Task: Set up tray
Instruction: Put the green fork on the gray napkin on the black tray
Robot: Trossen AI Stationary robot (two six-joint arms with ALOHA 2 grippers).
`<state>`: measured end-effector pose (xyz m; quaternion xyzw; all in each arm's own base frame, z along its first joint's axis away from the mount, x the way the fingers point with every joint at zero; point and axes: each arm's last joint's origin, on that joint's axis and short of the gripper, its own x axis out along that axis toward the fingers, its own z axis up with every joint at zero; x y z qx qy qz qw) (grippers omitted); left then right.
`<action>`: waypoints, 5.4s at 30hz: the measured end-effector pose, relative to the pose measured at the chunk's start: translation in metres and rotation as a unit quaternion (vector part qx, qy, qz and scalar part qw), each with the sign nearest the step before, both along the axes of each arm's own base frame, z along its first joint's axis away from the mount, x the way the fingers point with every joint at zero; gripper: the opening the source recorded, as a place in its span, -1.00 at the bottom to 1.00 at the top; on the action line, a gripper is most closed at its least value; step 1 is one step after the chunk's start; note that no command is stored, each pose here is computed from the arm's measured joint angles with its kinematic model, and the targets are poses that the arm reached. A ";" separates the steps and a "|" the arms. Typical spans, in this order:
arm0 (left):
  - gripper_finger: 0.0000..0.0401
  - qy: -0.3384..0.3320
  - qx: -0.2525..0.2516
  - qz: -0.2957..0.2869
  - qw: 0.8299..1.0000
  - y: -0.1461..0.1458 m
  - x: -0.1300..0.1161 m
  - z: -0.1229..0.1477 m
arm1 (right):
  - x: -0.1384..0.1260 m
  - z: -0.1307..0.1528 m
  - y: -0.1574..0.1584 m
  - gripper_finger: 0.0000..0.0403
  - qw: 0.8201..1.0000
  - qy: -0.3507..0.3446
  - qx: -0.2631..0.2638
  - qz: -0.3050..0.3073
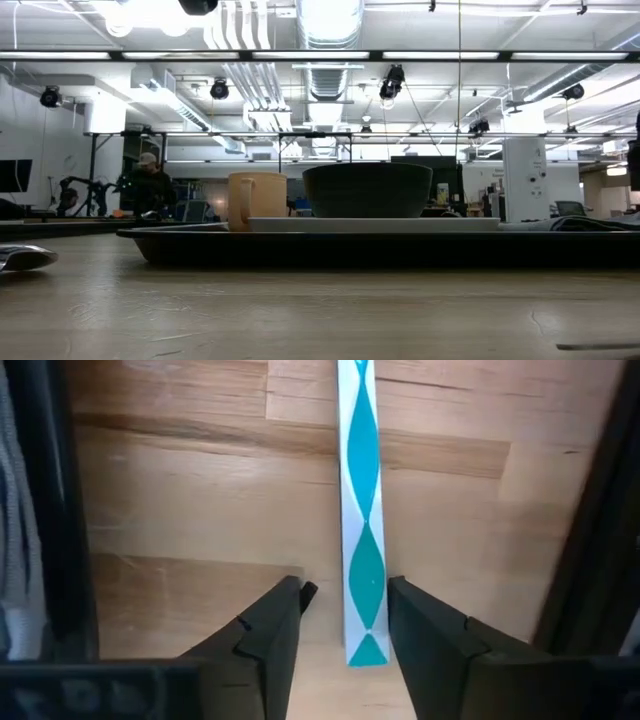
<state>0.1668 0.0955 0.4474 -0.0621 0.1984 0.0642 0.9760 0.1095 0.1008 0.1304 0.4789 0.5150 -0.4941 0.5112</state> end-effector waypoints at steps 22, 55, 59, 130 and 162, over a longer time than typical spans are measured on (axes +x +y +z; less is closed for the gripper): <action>-0.79 -0.008 -0.021 -0.017 1.000 -0.001 0.001 -0.002 | 0.022 0.080 0.014 -0.83 0.997 -0.063 -0.052 0.016; -0.79 -0.281 0.005 -0.215 0.935 0.015 0.043 -0.050 | 0.207 0.271 -0.099 -0.83 0.621 -0.581 -0.336 0.404; -0.79 -0.278 -0.024 -0.225 0.934 0.014 0.042 -0.050 | 0.237 0.269 -0.104 -0.83 0.599 -0.580 -0.324 0.447; -0.92 -0.300 -0.080 -0.392 0.866 -0.028 0.048 -0.032 | 0.336 0.284 -0.142 -0.64 0.484 -0.644 -0.236 0.543; -0.93 -0.213 0.032 0.132 0.968 0.008 0.063 -0.064 | 0.285 0.327 -0.147 0.11 0.694 -0.374 -0.550 0.276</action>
